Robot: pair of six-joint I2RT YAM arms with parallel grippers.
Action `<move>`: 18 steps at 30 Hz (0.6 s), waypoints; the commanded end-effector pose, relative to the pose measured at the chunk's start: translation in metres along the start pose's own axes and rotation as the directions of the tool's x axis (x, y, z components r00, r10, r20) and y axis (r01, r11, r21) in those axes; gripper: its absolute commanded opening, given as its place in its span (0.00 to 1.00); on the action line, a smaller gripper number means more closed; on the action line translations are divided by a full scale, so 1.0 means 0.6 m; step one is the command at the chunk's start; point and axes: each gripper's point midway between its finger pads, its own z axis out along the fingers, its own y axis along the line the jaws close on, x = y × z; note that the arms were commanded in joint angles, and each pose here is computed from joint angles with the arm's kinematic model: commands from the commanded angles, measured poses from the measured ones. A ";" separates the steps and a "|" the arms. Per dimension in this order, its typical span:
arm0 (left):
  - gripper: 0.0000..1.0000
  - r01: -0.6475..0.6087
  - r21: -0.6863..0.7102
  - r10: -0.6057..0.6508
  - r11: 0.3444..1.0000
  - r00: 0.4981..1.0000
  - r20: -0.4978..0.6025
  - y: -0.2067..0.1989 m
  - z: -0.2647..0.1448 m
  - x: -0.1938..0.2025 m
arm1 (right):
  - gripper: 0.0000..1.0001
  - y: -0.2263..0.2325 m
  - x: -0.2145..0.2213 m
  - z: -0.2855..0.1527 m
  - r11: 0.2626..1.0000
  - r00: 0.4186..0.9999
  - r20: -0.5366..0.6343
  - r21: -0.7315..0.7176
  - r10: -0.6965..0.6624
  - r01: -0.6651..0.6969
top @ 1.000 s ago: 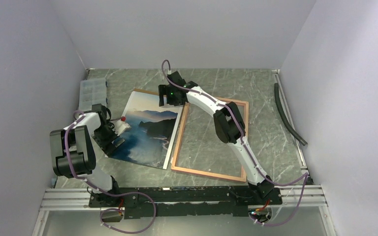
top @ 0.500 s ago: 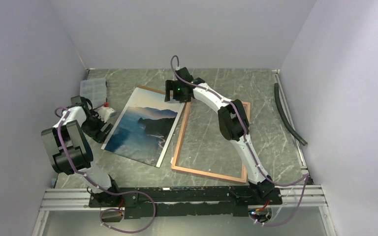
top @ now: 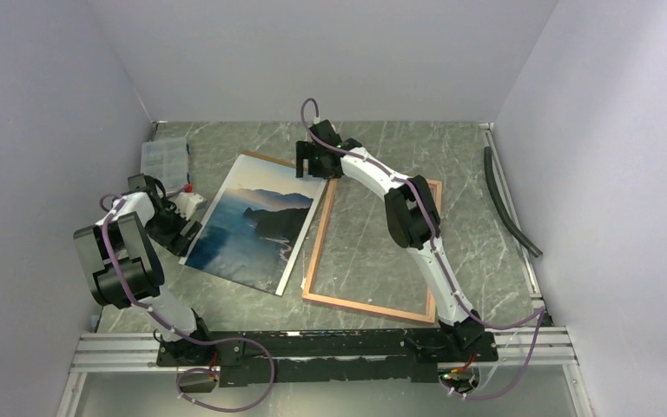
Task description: Put the photo into the frame
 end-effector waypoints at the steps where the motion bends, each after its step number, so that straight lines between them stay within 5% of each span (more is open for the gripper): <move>1: 0.86 0.015 0.003 -0.015 1.000 1.000 -0.013 -0.002 0.033 0.010 | 0.89 -0.017 -0.041 -0.030 0.997 0.997 0.078 0.078 -0.023 0.017; 18: 0.85 0.018 0.000 -0.018 1.000 1.000 -0.016 0.000 0.046 0.013 | 0.88 0.010 0.038 0.005 0.998 0.996 -0.084 0.050 -0.040 0.045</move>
